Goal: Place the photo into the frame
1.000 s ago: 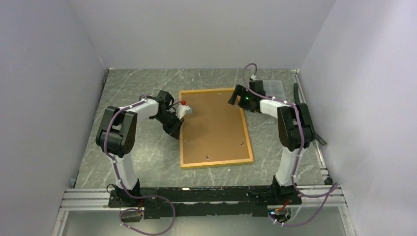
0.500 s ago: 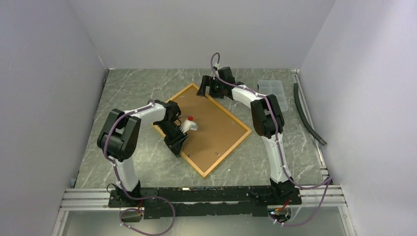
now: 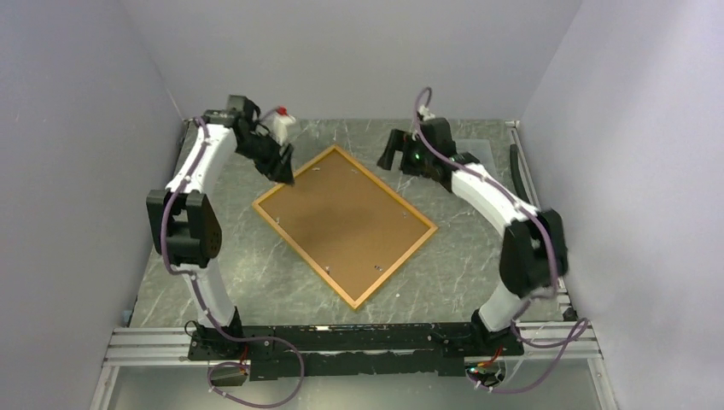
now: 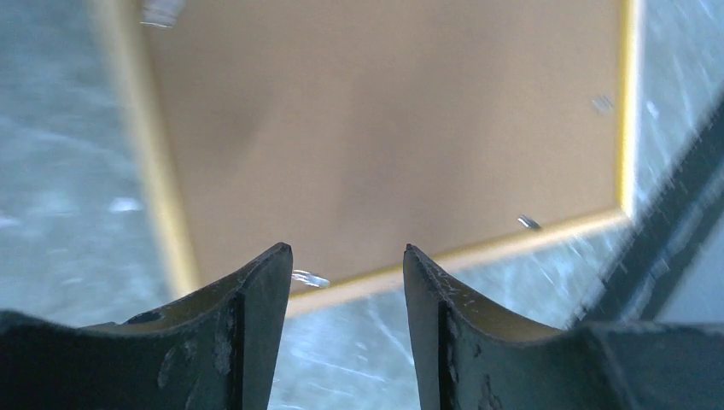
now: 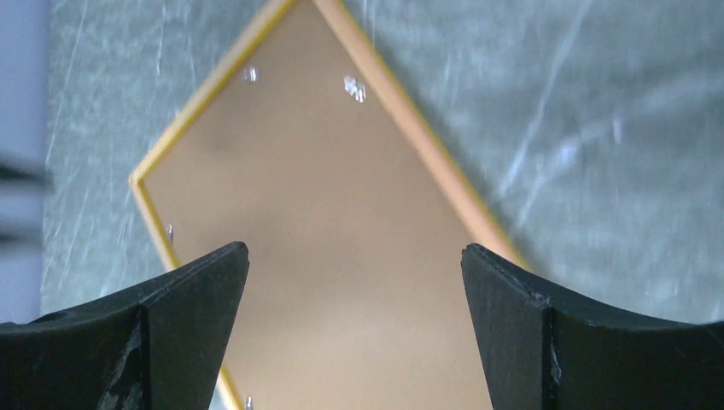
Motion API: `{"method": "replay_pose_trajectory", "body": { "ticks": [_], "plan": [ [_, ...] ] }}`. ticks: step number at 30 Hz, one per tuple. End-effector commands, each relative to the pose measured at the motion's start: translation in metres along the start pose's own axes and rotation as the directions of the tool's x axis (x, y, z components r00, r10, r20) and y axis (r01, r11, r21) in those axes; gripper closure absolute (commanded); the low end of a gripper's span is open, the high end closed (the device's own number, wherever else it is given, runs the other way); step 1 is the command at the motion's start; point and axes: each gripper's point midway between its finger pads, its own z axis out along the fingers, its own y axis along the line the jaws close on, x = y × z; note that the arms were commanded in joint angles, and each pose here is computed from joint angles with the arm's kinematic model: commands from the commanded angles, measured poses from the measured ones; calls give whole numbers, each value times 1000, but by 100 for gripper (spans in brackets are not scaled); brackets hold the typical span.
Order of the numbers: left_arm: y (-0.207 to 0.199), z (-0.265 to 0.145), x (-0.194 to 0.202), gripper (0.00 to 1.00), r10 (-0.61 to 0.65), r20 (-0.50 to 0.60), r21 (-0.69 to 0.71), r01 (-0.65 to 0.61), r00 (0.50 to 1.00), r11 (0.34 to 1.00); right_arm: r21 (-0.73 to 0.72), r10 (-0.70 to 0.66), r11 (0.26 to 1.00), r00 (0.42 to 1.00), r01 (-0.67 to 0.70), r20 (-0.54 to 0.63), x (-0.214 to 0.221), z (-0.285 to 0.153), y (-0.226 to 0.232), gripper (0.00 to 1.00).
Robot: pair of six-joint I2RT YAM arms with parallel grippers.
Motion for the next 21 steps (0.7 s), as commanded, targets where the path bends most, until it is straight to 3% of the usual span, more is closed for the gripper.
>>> {"method": "replay_pose_trajectory", "body": {
  "ticks": [1, 5, 9, 15, 21],
  "plan": [
    [106, 1, -23, 44, -209, 163, -155, 234, 964, 960, 69, 124, 991, 988, -118, -93, 75, -42, -25, 0],
    [185, 0, -13, 46, -386, 275, -169, 440, 880, 882, 38, 196, 981, 972, -192, -131, 121, -88, -29, 0],
    [211, 17, 0, 52, -436, 282, -189, 495, 855, 848, 38, 261, 965, 943, -259, -208, 168, -107, -36, 0],
    [196, 44, 33, 62, -496, 210, -135, 527, 843, 839, 23, 326, 942, 898, -335, -296, 207, -100, -41, 0],
    [157, 52, 57, 66, -486, 113, -52, 494, 867, 868, 21, 328, 941, 894, -338, -305, 205, -78, -49, 0]
  ]
}}
